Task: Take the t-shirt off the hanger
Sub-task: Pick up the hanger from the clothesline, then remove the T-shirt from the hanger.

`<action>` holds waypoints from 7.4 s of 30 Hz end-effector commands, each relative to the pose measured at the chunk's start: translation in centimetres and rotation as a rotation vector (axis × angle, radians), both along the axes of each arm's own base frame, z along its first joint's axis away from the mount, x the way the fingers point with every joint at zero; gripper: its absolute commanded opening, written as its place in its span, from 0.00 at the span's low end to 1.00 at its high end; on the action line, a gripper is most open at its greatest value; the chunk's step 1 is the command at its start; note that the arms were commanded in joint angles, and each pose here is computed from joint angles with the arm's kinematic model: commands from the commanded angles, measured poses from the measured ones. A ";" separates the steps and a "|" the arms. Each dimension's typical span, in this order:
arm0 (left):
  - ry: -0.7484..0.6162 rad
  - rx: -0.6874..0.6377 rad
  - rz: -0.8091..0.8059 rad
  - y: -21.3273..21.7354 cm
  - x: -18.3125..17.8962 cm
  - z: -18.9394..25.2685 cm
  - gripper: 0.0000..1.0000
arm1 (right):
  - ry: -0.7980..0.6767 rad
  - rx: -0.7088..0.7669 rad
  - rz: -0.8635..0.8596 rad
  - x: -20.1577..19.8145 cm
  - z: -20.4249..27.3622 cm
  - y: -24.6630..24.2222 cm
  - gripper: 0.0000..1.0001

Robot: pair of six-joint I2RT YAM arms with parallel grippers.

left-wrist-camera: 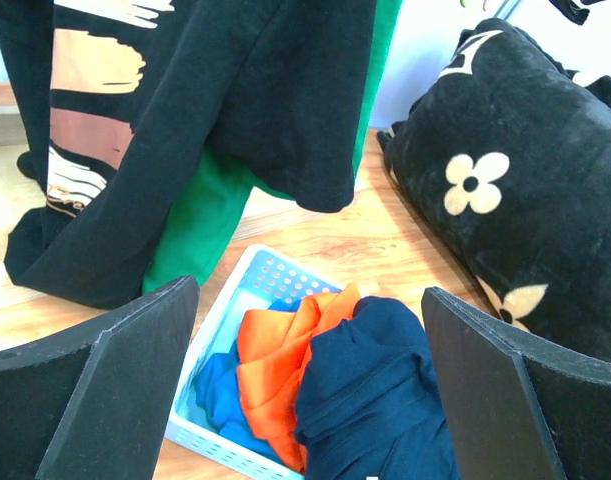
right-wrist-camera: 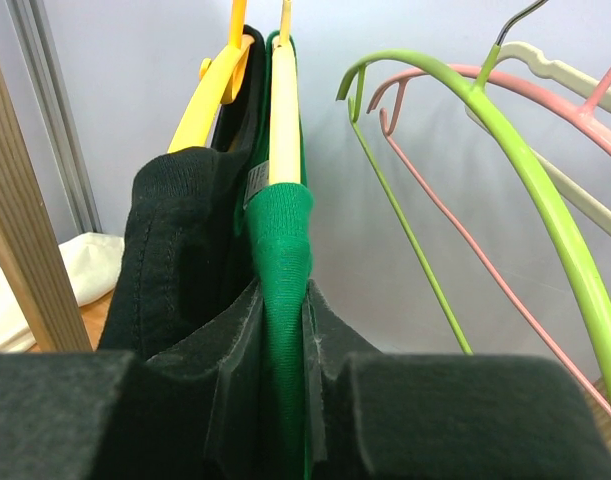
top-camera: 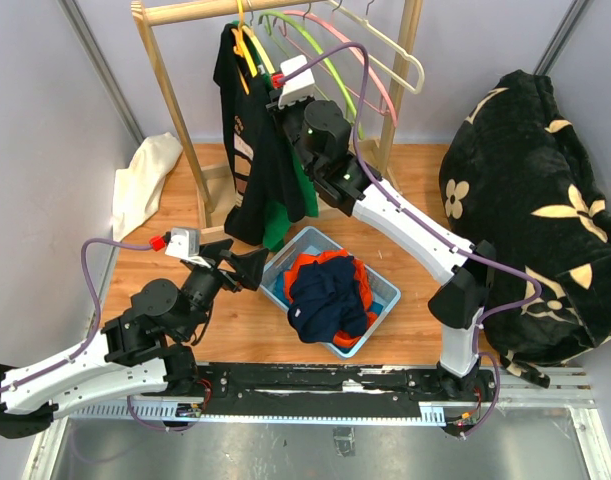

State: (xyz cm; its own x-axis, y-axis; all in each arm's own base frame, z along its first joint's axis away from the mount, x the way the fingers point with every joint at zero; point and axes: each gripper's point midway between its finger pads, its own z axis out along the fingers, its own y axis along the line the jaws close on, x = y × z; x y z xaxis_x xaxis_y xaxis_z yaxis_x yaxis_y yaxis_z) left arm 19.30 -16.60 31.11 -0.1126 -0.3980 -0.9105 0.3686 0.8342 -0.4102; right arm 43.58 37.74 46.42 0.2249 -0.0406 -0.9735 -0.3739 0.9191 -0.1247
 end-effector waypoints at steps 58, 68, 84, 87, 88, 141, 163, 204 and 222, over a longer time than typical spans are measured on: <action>-0.281 0.009 -0.091 -8.9 2.5 14.6 0.91 | -0.296 0.149 0.030 -15.0 8.6 -16.8 0.01; -0.333 0.098 -0.068 -12.1 8.2 19.7 0.92 | -0.288 0.145 0.111 -19.5 5.7 -19.8 0.01; -0.318 0.117 0.039 -11.5 17.7 19.7 0.88 | -0.230 0.194 0.208 -22.1 3.1 -20.5 0.01; -0.316 0.116 0.048 -11.6 18.8 19.6 0.84 | -0.226 0.193 0.209 -22.2 3.0 -20.6 0.01; -0.315 0.116 0.048 -11.7 19.1 19.5 0.82 | -0.224 0.191 0.209 -22.2 2.9 -20.6 0.01; -0.567 0.173 -0.345 -16.2 13.4 23.5 0.76 | -0.188 0.172 0.173 -20.3 0.3 -19.4 0.01; -0.509 0.195 -0.347 -17.3 14.8 22.0 0.05 | -0.188 0.169 0.188 -20.6 0.4 -19.4 0.01; -0.571 0.182 -0.170 -13.4 15.2 30.6 0.01 | 0.106 0.117 0.099 -23.0 -11.3 -24.0 0.12; -0.602 0.146 -0.053 -9.5 14.0 34.9 0.00 | 0.361 0.138 0.000 -22.4 -23.1 -24.3 0.01</action>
State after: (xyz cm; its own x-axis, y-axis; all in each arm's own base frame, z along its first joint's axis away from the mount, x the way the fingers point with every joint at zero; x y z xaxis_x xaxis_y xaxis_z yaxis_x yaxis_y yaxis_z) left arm 35.20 -28.64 61.84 0.3276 -0.2134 -0.9204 0.5652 0.8249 0.0099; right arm 21.23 14.01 24.16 -0.1101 0.0599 -0.9921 -0.4022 0.9101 0.0996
